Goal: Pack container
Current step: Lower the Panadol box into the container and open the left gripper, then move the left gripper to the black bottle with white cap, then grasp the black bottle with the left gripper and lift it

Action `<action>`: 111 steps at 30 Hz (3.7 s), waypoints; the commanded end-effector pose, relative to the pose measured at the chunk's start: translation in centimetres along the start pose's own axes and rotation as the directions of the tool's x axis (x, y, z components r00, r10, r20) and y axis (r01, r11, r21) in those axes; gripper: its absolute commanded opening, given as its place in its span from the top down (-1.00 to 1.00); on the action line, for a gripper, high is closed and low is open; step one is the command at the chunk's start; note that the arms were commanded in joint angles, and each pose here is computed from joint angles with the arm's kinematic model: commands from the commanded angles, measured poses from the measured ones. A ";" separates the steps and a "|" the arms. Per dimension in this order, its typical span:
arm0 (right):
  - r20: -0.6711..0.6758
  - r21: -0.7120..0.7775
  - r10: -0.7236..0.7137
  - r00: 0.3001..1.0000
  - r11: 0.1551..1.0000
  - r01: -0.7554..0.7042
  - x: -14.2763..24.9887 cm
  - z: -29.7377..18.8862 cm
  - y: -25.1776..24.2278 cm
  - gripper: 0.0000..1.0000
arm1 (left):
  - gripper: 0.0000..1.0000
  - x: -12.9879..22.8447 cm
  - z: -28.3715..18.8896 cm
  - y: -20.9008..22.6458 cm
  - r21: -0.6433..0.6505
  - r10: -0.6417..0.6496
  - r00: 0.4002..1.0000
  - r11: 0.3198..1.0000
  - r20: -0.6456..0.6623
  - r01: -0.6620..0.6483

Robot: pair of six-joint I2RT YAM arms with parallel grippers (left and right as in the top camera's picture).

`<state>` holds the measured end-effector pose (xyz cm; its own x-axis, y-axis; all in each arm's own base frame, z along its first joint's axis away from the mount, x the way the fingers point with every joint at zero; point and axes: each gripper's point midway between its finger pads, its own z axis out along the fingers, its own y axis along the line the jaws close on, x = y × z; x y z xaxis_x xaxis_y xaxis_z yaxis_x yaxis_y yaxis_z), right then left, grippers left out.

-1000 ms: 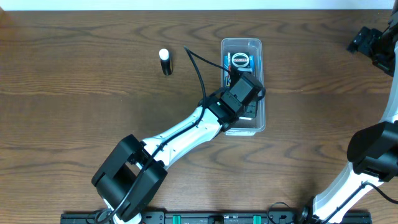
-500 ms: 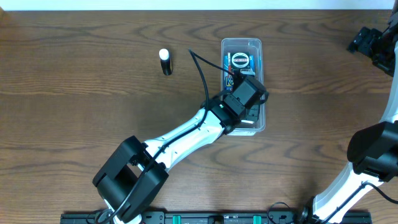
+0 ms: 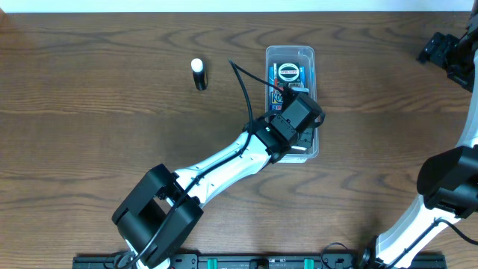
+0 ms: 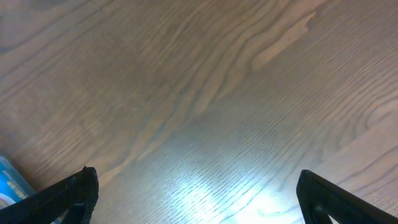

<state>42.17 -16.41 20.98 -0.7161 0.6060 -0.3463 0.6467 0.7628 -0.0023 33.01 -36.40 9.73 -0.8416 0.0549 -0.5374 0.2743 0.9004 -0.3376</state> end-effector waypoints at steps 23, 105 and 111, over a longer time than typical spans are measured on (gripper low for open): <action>0.017 0.007 0.021 1.000 1.000 -0.021 -0.2 -0.7 -0.5 -0.98 | -0.05 -3.6 -2.0 -1.3 0.033 0.084 0.991 0.996 0.107 -0.088; 0.017 0.007 0.021 1.000 1.000 -0.021 -0.2 -0.7 -0.5 -0.98 | -0.96 -11.5 -0.8 31.0 -0.436 -0.189 0.937 0.899 -0.293 0.045; 0.017 0.007 0.021 1.000 1.000 -0.021 -0.2 -0.7 -0.5 -0.98 | -0.96 -11.8 -0.3 31.2 -0.430 -0.173 0.944 0.902 -0.282 0.037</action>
<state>42.17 -16.43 20.99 -0.7157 0.6063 -0.3467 0.6470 0.7625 -0.0022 50.81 -9.17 5.07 -0.9786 -0.0008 -0.2057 -0.0009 1.0000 0.0002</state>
